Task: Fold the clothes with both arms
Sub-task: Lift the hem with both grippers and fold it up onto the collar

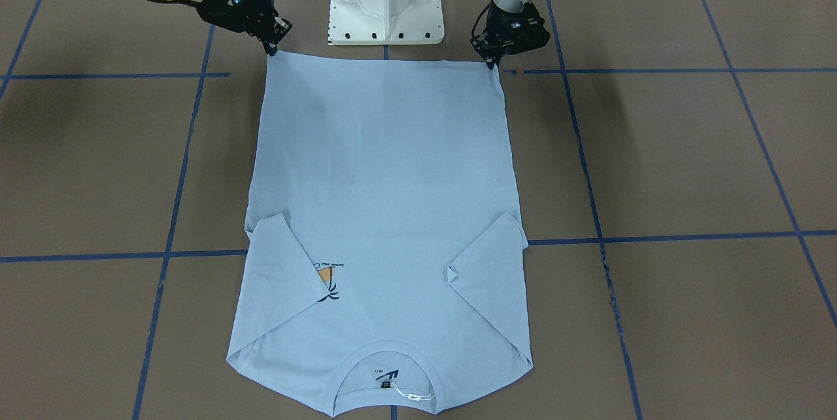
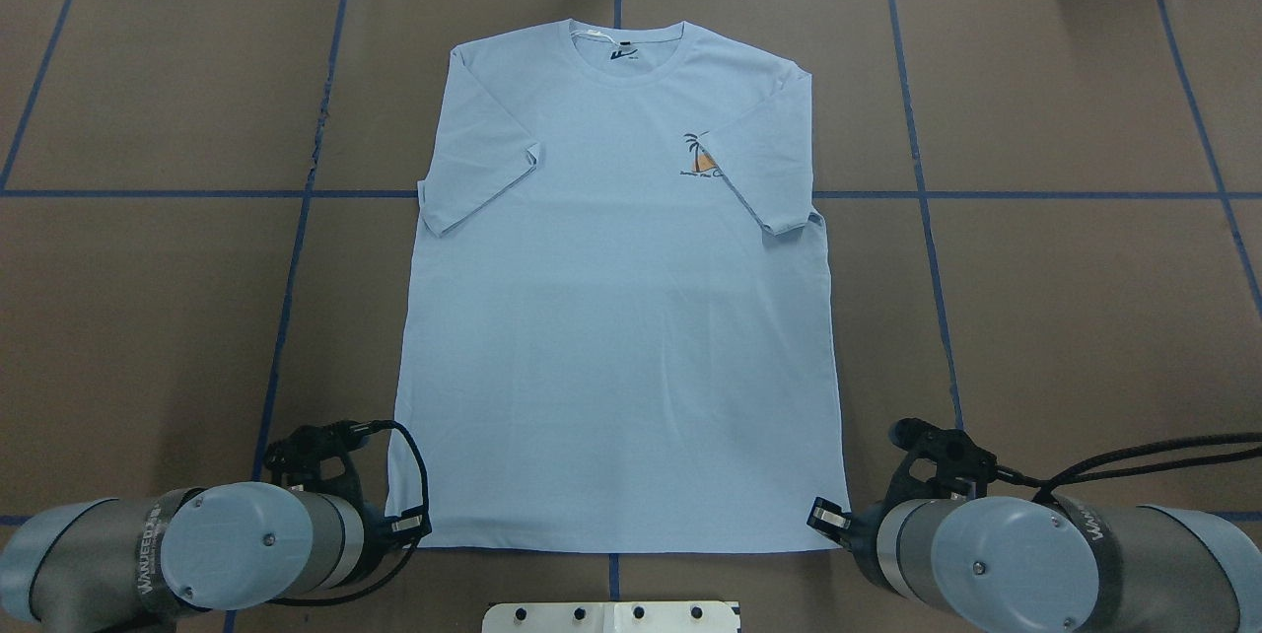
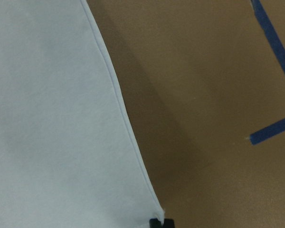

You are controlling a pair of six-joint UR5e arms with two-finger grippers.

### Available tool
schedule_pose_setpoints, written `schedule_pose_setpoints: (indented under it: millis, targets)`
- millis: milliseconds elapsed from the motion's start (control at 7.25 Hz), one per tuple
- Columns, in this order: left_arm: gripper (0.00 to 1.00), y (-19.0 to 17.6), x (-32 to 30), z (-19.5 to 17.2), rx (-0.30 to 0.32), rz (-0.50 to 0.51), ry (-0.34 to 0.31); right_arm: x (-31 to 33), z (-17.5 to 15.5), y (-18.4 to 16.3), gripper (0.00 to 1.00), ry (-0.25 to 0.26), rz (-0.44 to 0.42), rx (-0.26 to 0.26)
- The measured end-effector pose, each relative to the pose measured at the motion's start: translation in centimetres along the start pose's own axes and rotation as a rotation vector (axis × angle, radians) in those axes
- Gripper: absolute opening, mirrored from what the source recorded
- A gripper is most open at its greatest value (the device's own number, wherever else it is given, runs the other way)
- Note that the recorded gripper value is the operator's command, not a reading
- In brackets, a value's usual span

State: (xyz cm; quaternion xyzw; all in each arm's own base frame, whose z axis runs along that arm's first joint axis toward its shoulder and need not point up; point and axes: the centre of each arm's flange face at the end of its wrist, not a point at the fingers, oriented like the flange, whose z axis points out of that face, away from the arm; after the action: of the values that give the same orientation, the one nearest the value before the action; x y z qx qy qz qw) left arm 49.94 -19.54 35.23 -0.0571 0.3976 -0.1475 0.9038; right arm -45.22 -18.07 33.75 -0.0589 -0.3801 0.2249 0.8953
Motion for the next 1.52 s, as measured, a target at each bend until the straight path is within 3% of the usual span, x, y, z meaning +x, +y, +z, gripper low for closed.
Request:
schedule_pose_setpoints:
  millis: [414,966,1242,1518]
  targets:
    - [0.00,0.6,0.6,-1.7,-0.038,0.003,0.026,0.1,-0.7,-0.2,0.00,-0.007,0.001,-0.001]
    - [0.00,1.6,1.9,-11.8,-0.086,0.008,0.106,3.9,-7.0,-0.8,0.00,-0.022,-0.006,-0.069]
    - [0.00,-2.2,2.2,-14.5,-0.016,-0.023,0.148,2.6,-9.6,-4.2,0.00,-0.089,0.038,-0.026]
    - [0.00,-8.1,5.7,-14.7,0.109,-0.013,0.184,-1.1,-9.9,-9.1,0.00,-0.152,-0.012,0.060]
